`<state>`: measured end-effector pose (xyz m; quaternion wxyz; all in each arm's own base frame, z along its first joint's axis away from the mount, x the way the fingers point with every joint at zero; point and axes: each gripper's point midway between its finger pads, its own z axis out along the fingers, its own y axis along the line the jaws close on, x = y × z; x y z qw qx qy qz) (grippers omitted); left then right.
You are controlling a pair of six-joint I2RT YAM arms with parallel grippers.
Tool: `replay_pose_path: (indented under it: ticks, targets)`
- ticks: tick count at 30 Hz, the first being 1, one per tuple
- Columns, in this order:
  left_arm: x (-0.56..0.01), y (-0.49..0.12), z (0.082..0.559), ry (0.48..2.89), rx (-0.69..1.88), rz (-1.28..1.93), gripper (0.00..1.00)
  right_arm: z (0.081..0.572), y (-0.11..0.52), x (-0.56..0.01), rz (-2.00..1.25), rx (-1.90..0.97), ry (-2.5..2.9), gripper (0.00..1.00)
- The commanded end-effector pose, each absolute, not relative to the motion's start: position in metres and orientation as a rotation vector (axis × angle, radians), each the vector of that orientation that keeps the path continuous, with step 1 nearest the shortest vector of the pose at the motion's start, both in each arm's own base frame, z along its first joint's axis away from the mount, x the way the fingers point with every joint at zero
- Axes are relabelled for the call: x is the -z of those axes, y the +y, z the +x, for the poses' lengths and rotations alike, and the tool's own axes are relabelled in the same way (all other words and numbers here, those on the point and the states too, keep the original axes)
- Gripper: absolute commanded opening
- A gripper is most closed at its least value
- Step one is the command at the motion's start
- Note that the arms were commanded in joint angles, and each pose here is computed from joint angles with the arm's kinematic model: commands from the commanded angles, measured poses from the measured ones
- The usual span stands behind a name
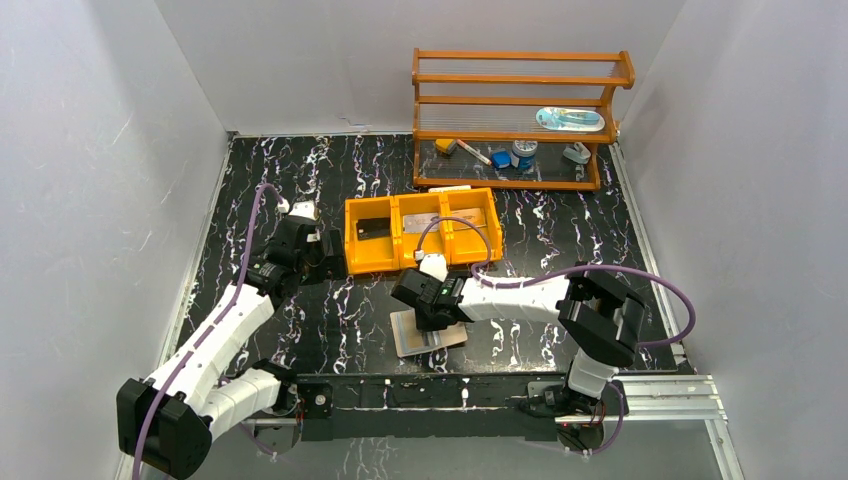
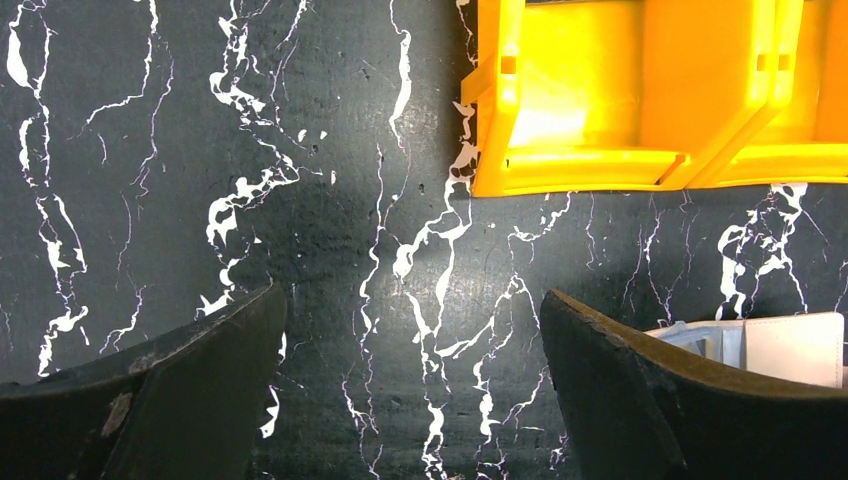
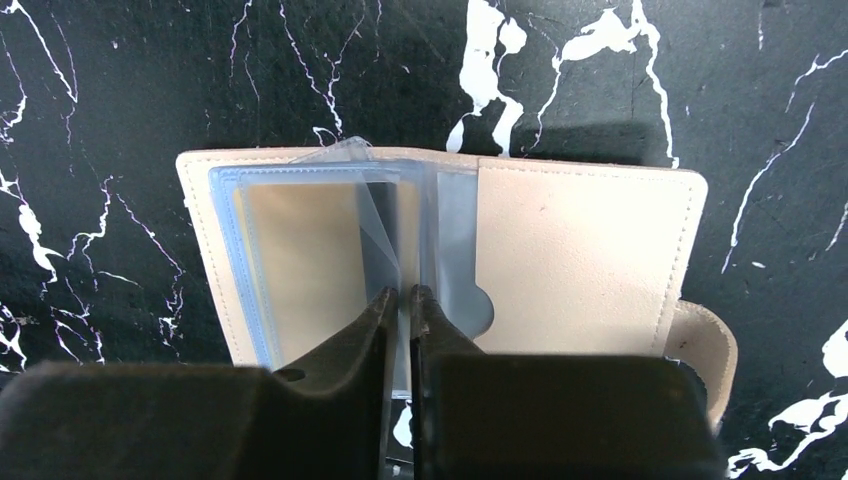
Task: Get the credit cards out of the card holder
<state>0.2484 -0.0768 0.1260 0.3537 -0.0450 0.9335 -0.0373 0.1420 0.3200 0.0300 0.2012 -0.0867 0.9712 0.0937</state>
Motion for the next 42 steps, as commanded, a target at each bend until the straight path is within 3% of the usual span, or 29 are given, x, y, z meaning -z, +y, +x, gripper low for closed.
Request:
replay_pose_path:
  ticks: [1,4,11,16,22,33,42]
  targets:
    - [-0.128,-0.078,0.249,2.412,0.109,-0.101,0.98,0.146,0.326,-0.031,-0.238,-0.262,2.693,0.13]
    - [-0.127,-0.082,0.248,2.419,0.132,-0.093,0.98,0.145,0.328,-0.031,-0.25,-0.275,2.693,0.04]
    - [-0.121,-0.1,0.241,2.466,0.259,-0.068,0.98,0.144,0.334,-0.031,-0.207,-0.474,2.686,0.0]
    - [-0.125,-0.145,0.224,2.513,0.595,0.009,0.97,0.145,0.338,-0.034,-0.122,-0.781,2.689,0.0]
    - [-0.128,-0.187,0.203,2.55,0.944,0.066,0.92,0.144,0.319,-0.022,0.015,-0.915,2.712,0.0]
    - [-0.108,-0.233,0.177,2.651,0.998,0.247,0.87,0.13,0.293,0.011,0.169,-0.923,2.758,0.0]
    - [-0.09,-0.253,0.169,2.678,1.056,0.127,0.77,0.13,0.286,0.015,0.201,-0.906,2.761,0.0]
